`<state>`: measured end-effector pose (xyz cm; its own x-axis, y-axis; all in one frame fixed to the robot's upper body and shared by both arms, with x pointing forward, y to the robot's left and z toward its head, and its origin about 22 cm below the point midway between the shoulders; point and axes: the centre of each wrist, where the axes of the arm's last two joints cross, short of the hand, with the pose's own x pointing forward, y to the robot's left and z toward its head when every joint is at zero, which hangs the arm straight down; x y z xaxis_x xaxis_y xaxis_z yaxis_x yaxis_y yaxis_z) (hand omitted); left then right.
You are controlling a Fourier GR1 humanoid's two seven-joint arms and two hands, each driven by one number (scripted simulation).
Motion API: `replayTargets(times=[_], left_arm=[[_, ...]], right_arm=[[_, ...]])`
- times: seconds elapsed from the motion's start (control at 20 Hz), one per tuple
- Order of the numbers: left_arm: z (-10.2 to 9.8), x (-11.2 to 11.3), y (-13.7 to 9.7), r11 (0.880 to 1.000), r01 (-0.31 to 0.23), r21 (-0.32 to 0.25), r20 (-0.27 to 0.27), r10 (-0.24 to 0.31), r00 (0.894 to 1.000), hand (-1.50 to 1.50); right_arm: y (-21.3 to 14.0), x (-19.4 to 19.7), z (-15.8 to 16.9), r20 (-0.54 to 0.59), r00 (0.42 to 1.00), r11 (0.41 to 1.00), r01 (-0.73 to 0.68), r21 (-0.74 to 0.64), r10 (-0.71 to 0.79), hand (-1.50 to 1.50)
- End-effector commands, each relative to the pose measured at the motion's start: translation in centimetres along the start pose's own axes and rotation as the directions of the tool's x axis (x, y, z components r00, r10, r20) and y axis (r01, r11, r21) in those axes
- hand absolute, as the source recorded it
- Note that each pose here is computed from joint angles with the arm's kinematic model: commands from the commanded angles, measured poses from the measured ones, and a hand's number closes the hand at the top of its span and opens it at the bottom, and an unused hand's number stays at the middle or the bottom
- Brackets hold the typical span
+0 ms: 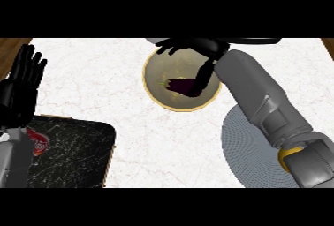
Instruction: Pick the eggplant from the placemat and place it in the bowl
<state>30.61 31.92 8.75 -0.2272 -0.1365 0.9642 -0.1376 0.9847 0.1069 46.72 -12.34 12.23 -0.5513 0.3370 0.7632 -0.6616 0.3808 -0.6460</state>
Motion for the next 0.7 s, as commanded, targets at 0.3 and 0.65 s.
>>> replayTargets(times=[0.3, 0.65], left_arm=[[-0.9, 0.8, -2.0, 0.999, -0.017, -0.03, 0.035, 0.018, 0.999, 0.0], [-1.5, 1.6, -2.8, 0.998, -0.013, -0.063, 0.052, 0.017, 0.999, 0.0]], right_arm=[[-6.2, 0.0, 5.1, 0.058, 0.976, 0.92, 0.218, -0.326, -0.211, -1.5], [-9.6, -1.3, 11.7, 0.046, 0.956, 0.853, 0.28, -0.44, -0.29, -1.5]])
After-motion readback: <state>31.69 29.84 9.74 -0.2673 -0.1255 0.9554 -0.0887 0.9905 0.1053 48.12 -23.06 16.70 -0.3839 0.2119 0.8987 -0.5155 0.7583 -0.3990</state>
